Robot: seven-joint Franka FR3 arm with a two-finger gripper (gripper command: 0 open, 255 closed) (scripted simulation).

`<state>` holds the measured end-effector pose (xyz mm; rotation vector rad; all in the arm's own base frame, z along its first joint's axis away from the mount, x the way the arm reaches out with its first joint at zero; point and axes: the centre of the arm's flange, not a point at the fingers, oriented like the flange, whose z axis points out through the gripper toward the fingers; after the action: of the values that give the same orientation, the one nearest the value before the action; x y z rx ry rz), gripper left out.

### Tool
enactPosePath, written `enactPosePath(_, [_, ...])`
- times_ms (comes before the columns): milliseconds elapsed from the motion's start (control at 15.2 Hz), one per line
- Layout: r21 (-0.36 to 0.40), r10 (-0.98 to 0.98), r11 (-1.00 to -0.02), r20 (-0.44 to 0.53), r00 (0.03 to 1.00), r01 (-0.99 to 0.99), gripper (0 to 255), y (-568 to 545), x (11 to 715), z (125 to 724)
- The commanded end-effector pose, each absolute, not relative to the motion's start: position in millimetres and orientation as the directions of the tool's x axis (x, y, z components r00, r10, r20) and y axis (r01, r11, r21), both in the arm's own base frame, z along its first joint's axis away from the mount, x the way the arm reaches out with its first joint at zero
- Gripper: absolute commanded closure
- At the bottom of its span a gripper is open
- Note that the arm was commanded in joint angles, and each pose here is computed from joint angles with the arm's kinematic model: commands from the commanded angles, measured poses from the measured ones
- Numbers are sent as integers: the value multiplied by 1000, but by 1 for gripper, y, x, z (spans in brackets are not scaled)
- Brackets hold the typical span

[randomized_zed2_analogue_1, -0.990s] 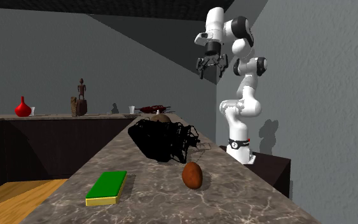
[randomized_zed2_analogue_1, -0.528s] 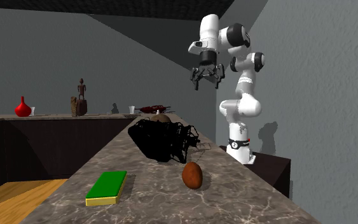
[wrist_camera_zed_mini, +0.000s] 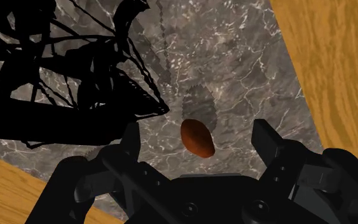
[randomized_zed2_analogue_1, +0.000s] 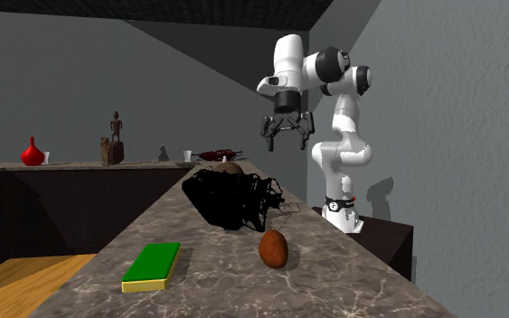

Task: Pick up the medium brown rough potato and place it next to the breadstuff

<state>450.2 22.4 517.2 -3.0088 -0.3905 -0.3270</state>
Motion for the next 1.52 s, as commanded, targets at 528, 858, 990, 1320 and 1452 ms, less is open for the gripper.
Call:
enactPosePath(528, [-95,300,-939,239,924,330,0,55,543,428])
enactPosePath(858, [-112,328,-925,247,912,363,0,76,588,385])
enactPosePath(990, [-119,339,-919,251,907,376,0,84,606,368])
enactPosePath(1320, [-122,344,-916,253,904,382,0,93,619,340])
enactPosePath(1452, [-122,344,-916,253,904,382,0,95,621,330])
